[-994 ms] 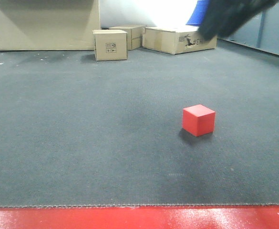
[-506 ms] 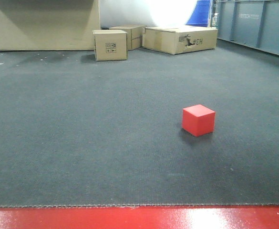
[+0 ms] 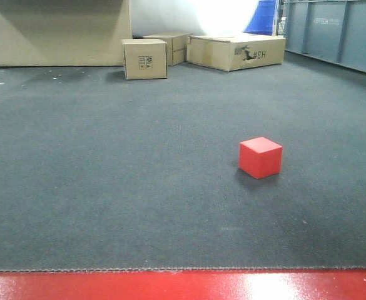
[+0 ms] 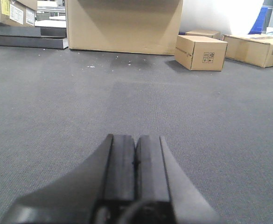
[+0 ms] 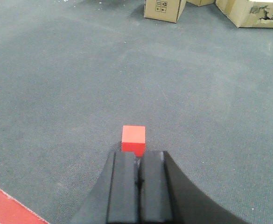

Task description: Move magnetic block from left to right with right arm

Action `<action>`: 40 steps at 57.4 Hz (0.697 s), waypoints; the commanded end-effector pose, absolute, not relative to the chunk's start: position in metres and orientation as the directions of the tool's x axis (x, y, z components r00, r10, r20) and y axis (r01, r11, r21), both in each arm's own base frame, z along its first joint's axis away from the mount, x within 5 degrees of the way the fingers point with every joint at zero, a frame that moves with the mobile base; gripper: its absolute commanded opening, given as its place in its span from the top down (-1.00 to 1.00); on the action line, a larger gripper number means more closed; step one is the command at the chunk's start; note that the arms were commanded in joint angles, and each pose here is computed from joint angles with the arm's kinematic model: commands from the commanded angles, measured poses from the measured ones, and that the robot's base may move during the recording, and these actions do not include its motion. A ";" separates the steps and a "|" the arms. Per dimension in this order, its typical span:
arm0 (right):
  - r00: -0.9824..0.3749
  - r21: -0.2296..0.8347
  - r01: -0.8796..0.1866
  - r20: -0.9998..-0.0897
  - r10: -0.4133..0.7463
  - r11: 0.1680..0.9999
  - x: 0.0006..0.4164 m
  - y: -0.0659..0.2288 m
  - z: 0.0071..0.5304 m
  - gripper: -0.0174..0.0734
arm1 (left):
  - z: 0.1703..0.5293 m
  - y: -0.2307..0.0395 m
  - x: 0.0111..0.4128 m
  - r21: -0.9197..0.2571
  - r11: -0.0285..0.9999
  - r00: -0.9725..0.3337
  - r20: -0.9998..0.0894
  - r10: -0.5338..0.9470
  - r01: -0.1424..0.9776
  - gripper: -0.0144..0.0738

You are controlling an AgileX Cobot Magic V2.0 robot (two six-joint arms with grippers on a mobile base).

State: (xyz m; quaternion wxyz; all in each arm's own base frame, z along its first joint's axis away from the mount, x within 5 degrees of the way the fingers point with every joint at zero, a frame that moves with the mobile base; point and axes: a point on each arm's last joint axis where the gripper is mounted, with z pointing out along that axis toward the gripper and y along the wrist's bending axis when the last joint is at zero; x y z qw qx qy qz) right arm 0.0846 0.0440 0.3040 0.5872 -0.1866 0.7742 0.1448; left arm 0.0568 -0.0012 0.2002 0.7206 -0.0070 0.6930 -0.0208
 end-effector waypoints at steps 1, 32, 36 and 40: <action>-0.140 0.003 -0.463 -0.988 -0.069 0.886 0.085 0.045 0.321 0.49 | 0.205 0.000 0.056 -0.050 0.999 0.123 -0.991 -0.052 0.017 0.96; 0.015 0.020 -0.148 -1.000 0.022 0.989 0.076 0.011 0.302 0.49 | 0.205 0.000 0.056 -0.050 0.999 0.123 -0.991 -0.052 0.017 0.96; 0.049 0.022 -0.076 -0.998 0.026 0.997 0.071 0.005 0.287 0.49 | 0.205 0.000 0.056 -0.050 0.999 0.123 -0.991 -0.052 0.017 0.96; 0.079 0.040 -0.024 -0.996 0.042 0.999 0.066 0.001 0.272 0.49 | 0.205 0.000 0.056 -0.050 0.999 0.123 -0.991 -0.052 0.017 0.96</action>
